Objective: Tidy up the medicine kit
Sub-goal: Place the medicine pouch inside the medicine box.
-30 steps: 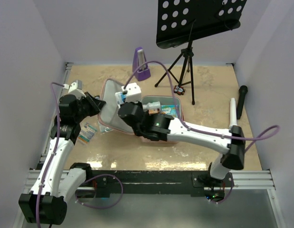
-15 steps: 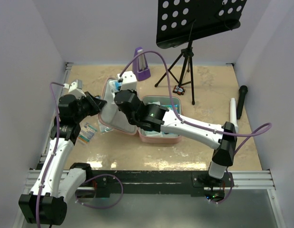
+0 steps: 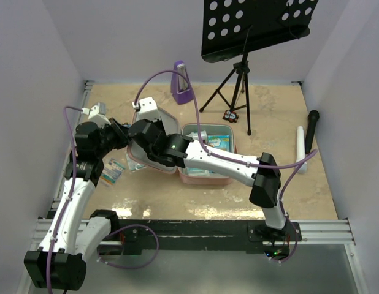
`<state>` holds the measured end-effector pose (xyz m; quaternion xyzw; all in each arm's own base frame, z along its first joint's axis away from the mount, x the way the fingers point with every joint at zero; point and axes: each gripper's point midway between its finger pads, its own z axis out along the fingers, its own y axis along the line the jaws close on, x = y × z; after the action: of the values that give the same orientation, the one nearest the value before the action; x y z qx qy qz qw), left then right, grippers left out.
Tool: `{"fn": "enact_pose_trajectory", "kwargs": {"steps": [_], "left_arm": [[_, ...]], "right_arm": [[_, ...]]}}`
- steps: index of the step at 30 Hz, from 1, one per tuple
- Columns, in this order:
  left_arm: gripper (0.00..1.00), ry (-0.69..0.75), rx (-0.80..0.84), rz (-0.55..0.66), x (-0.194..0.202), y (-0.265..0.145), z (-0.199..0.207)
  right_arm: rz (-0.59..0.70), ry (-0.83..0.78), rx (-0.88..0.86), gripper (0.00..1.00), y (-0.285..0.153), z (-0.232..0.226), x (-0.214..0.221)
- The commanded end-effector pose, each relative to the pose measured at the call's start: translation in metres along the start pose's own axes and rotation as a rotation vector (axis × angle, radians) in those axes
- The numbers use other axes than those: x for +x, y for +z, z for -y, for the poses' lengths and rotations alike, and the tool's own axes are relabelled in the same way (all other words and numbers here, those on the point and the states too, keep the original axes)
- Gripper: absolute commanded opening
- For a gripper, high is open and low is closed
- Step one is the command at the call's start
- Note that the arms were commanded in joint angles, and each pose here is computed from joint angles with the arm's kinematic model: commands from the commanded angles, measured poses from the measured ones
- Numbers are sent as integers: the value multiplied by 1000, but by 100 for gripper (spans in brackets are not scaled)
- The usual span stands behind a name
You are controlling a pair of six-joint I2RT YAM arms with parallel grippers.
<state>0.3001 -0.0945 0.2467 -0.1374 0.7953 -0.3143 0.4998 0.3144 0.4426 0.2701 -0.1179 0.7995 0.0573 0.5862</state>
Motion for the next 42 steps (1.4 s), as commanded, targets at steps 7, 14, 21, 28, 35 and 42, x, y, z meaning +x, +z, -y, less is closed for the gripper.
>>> {"fn": "enact_pose_trajectory", "kwargs": {"steps": [7,14,21,28,35,42], "left_arm": [[0,12,62,88,-25,-7,21],[0,-2,68,107,-32,-6,25],[0,-13,81,105,-31,-4,26],[0,-19,83,104,-28,-4,25],[0,-38,132,107,-25,-8,32],[0,-76,173,123,-19,-15,36]], "right_arm": [[28,-19,44,0,-11,19,-26],[7,-70,48,0,-13,23,-24],[1,-86,5,0,-15,6,-34],[18,71,-115,0,-27,-7,-52],[96,394,-417,0,-49,-5,-100],[97,555,-645,0,-57,-3,-102]]}}
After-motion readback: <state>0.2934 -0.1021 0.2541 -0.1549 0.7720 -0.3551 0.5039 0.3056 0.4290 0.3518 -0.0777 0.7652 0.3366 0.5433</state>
